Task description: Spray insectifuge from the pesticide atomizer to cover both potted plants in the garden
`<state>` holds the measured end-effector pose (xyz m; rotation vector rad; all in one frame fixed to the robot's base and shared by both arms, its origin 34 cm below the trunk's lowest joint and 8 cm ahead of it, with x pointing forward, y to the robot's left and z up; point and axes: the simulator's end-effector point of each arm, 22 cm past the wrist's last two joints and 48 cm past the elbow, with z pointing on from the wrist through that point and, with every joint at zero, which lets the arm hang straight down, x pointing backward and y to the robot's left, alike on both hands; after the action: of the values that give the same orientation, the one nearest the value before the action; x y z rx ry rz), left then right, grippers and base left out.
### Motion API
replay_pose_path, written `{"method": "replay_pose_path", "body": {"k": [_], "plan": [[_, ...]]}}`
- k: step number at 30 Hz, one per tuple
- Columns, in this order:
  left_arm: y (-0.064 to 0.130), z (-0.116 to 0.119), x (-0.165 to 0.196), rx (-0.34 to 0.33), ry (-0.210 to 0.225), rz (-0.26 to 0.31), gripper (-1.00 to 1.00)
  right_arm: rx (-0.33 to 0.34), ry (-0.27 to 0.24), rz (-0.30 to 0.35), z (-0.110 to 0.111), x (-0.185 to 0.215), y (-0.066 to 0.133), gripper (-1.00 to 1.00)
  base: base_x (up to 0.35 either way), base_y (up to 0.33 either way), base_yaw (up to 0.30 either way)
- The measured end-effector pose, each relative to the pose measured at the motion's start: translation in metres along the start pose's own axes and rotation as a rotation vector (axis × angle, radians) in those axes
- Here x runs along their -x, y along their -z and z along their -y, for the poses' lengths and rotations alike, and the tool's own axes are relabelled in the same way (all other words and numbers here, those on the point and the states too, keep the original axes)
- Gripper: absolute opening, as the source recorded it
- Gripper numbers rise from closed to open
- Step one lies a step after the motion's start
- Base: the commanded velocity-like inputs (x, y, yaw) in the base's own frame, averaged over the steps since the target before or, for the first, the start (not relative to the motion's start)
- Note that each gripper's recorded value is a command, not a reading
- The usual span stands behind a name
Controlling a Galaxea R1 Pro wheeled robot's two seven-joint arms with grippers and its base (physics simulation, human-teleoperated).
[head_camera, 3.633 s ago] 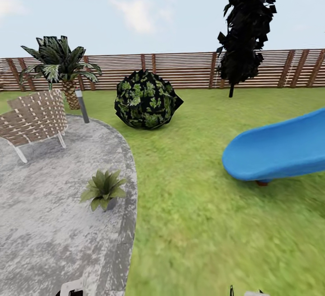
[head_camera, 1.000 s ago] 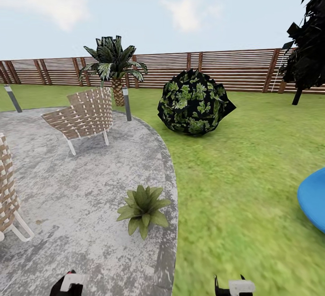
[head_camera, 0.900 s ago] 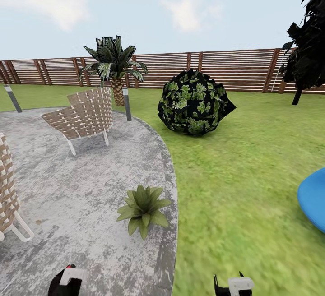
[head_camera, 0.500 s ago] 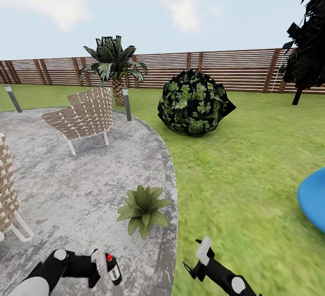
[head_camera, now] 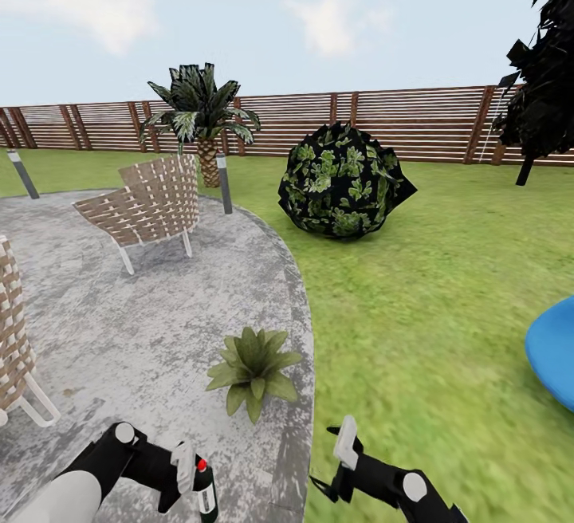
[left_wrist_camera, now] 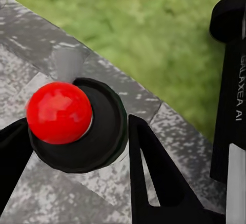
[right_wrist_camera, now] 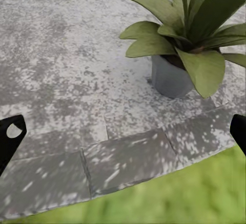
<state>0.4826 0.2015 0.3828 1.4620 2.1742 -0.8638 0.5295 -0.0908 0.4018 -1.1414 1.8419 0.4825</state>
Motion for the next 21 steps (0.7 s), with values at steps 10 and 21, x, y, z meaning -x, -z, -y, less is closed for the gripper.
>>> {"method": "replay_pose_path", "body": {"k": [10,21], "plan": [[-0.024,0.015,0.017,-0.052,-0.068,-0.03,-1.0,0.066,0.012,0.046,-0.019,0.026,-0.011,-1.0,0.0,0.0,0.0],[-0.039,0.011,0.025,-0.021,-0.134,-0.067,-1.0,0.22,0.018,0.091,-0.066,0.055,-0.026,-1.0,0.0,0.0,0.0]]}}
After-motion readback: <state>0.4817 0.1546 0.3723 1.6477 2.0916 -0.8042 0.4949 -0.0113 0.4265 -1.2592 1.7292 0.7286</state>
